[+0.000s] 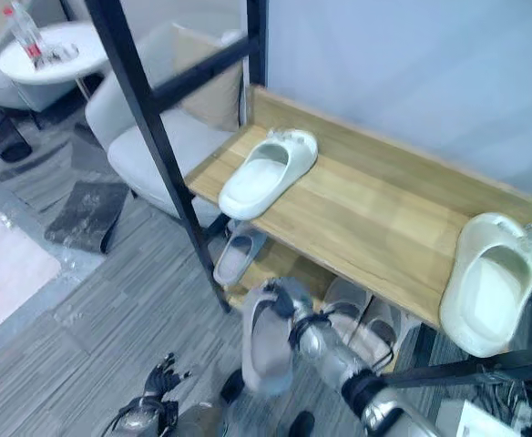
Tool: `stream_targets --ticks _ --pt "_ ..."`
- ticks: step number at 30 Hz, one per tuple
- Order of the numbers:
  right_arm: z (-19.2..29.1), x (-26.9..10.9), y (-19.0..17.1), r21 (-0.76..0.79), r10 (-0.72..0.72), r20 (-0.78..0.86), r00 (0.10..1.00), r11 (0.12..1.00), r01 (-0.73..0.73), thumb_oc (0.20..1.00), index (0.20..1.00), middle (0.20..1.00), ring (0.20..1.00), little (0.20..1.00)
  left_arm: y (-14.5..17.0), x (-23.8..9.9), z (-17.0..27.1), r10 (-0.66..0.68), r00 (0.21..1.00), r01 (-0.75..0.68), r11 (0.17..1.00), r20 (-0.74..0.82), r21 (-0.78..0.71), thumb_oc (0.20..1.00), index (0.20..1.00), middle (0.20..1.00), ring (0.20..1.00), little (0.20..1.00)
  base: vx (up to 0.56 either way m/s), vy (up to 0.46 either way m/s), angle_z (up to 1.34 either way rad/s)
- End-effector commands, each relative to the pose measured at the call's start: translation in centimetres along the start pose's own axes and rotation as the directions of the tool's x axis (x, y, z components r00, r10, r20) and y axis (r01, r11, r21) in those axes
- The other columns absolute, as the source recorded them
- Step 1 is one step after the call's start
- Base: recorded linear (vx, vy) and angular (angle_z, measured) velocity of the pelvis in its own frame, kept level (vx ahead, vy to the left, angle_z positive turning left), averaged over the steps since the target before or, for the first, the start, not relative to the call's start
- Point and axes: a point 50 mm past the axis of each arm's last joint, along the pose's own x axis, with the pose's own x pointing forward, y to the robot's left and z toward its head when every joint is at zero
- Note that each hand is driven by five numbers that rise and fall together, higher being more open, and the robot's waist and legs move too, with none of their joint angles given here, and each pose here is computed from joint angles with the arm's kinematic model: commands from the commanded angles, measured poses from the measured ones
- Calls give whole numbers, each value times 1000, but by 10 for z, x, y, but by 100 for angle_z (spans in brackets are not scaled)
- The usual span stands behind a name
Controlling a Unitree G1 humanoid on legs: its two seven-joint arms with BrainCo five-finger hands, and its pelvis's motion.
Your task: Arrange the slippers neatly on the shoe rack.
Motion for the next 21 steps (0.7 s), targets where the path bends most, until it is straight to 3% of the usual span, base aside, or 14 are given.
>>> stream_targets --ticks 1,6,12,20,21 --pt "42 37 -61 8 -319 151 936 947 321 200 200 200 200 200 5 11 46 18 984 -10 999 179 -50 1000 1000 1000 1000 1000 -144 110 4" --pt "23 71 -145 -190 -540 137 831 808 557 200 200 200 200 200 12 9 69 -14 956 27 999 295 -40 1000 1000 1000 1000 1000 -136 172 -1" --pt "-2 77 -192 -288 -655 67 753 710 643 200 200 200 200 200 12 8 85 -29 930 44 999 366 -31 1000 1000 1000 1000 1000 -53 78 3" --pt "-30 74 -224 -386 -717 -19 697 648 656 200 200 200 200 200 12 8 86 -49 926 62 998 374 -22 1000 1000 1000 1000 1000 11 -3 -2" --pt "-40 70 -232 -436 -733 -42 679 625 647 247 247 247 247 247 10 8 87 -60 925 71 997 376 -16 1000 1000 1000 1000 1000 18 -7 8"
